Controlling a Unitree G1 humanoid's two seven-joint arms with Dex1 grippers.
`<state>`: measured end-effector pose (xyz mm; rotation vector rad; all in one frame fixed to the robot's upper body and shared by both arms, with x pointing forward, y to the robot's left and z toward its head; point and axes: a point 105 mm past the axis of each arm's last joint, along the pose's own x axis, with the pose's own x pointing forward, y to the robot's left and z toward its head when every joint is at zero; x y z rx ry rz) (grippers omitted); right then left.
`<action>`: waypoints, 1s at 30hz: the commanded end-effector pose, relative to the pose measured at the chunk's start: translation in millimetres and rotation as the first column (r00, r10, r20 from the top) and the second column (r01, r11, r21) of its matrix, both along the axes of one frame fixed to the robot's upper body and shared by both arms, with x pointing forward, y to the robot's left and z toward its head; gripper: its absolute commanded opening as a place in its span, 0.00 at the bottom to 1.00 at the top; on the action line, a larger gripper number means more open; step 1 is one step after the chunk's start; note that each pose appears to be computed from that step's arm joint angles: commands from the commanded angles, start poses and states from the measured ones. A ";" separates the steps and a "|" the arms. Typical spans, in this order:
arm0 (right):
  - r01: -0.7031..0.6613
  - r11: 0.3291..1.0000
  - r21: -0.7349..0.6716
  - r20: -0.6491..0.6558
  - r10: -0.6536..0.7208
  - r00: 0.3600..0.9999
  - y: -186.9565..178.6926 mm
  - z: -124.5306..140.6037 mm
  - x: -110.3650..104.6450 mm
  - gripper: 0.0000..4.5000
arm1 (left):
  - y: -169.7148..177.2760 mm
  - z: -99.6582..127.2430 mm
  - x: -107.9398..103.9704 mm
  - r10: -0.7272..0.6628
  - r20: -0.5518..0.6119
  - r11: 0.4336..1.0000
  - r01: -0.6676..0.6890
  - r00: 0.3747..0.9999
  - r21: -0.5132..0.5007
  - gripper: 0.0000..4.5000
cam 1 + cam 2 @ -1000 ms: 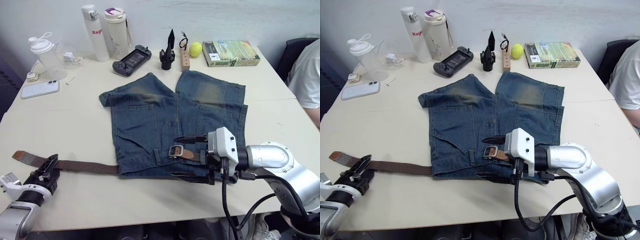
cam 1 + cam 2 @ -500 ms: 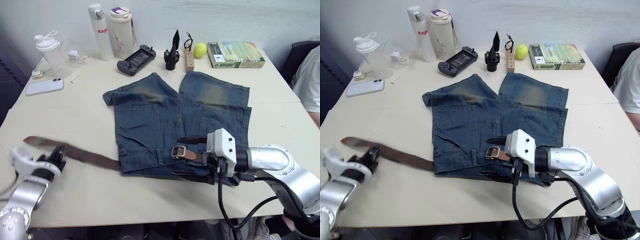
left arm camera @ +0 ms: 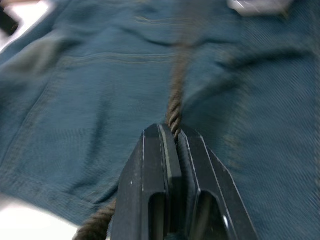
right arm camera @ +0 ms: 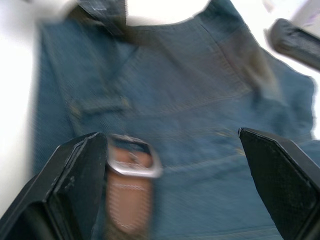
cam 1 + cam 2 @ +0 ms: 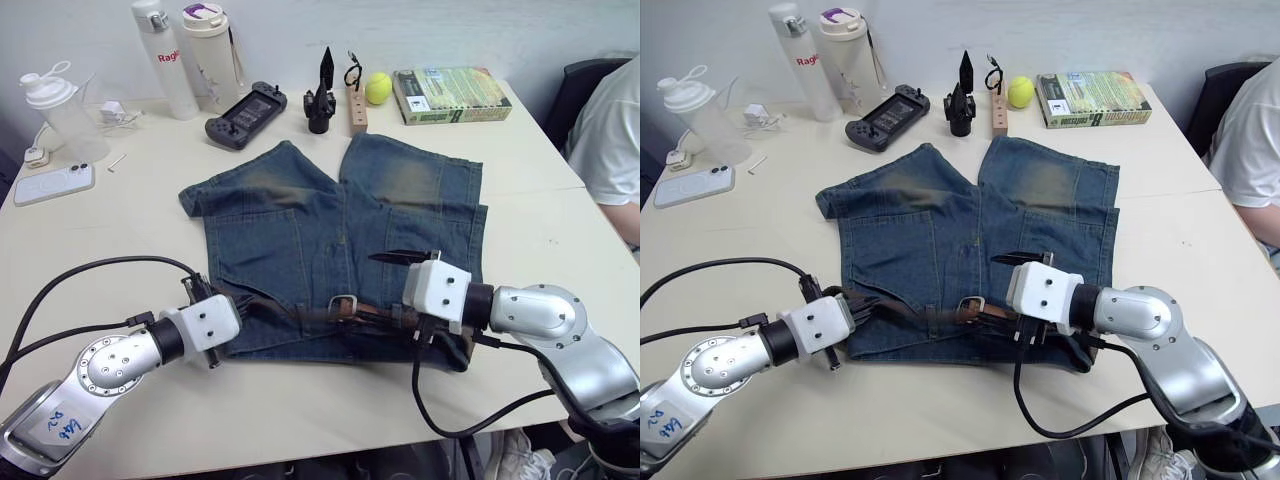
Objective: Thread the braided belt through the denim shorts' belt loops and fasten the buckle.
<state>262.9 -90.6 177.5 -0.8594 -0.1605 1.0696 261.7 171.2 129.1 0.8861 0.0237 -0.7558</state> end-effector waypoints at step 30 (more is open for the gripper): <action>0.097 0.981 0.166 -0.248 -0.054 0.967 74.0 -35.2 14.8 1.00 | -24.6 54.3 22.0 -0.018 0.118 0.959 0.051 0.993 -0.279 0.00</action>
